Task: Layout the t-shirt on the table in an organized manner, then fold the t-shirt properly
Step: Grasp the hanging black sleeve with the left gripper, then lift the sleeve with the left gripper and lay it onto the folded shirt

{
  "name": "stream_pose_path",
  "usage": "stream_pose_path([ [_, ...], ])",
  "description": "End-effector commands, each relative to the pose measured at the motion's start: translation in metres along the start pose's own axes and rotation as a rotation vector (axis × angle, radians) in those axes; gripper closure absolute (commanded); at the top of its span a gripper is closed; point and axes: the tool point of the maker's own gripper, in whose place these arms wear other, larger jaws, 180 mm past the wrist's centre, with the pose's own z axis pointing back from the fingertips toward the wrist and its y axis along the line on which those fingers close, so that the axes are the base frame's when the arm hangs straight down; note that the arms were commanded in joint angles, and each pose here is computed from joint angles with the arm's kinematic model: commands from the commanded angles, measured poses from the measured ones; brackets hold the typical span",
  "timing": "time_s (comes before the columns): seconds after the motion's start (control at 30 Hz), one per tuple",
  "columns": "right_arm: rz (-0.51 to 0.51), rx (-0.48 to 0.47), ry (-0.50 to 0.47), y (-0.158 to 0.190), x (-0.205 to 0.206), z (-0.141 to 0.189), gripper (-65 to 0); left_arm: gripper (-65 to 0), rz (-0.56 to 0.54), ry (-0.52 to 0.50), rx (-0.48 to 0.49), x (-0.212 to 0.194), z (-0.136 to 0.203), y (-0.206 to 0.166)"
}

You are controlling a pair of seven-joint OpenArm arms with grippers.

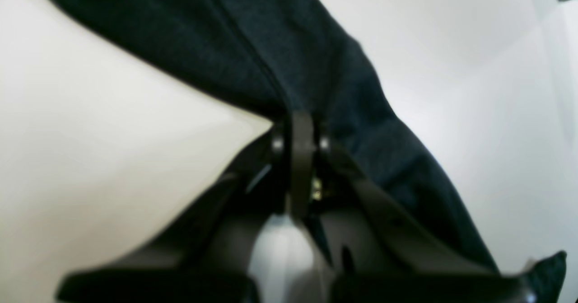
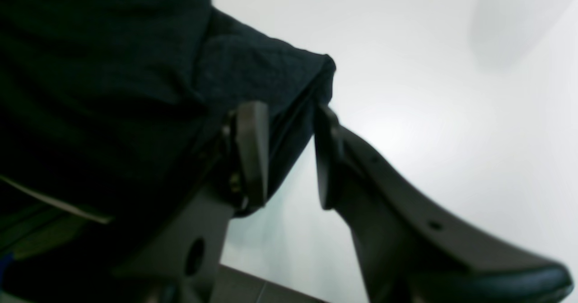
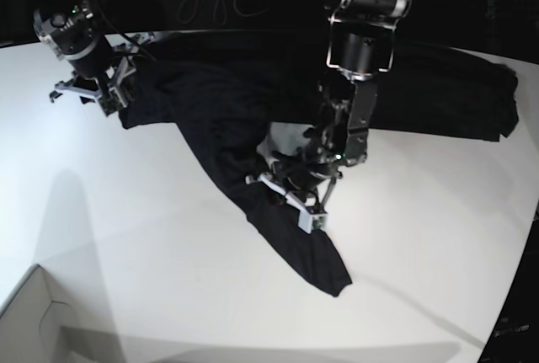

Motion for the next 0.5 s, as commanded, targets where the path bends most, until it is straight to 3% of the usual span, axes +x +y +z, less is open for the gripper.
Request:
stream_pose_path([
  [0.0,0.000,-0.015,-0.037,-0.005,0.010,0.002,-18.6,-0.1,-0.014,-0.058,-0.029,0.025,0.003,-0.012],
  [0.27,0.000,-0.015,-0.041,-0.005,0.010,0.002,-18.6,-0.1,0.019,-0.203,0.018,0.074,0.057,0.008],
  [0.47,-0.002,-0.013,-0.043,-0.004,0.011,0.002,-18.6,-0.1,0.098,-0.286,-0.037,0.092,0.113,0.011],
])
